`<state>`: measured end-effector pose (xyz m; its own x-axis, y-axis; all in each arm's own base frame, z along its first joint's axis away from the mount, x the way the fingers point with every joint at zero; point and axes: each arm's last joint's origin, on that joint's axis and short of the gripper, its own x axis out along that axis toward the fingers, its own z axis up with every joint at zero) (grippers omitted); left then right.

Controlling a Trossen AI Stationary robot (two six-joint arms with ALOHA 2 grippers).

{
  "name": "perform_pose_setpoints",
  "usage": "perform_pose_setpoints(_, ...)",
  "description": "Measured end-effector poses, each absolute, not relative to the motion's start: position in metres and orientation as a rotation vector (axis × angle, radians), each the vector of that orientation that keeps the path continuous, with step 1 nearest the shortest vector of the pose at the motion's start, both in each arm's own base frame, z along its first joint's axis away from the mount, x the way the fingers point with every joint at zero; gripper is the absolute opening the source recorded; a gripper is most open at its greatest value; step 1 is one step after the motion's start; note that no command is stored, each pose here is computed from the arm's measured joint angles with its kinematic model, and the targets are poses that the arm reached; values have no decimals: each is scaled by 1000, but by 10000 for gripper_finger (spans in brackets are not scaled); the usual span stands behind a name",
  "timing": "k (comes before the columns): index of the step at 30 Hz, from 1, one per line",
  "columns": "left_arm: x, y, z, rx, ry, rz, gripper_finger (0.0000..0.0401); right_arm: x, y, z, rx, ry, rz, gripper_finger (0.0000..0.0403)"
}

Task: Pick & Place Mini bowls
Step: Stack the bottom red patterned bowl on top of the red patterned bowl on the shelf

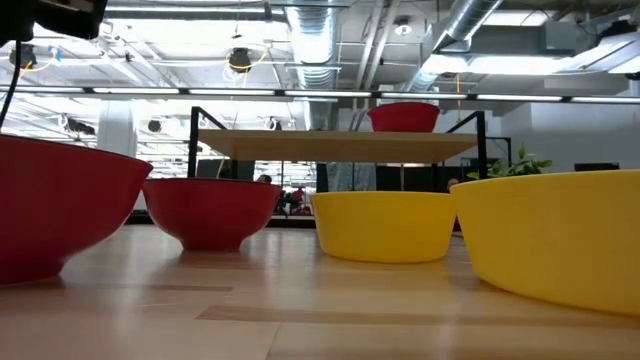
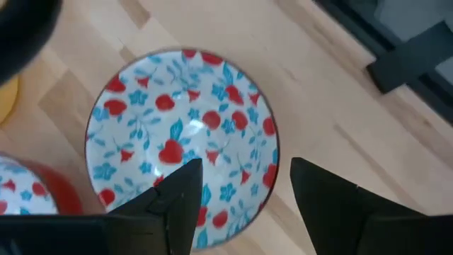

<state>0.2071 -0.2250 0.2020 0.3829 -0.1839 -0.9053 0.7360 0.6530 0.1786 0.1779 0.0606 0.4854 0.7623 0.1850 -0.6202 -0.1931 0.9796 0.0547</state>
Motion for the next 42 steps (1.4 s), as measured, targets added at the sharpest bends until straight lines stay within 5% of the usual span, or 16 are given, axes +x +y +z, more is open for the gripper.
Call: perform_pose_setpoints(42,211,-228,162,640,1075,-637,209,178,61,486,-13,673,208,133)
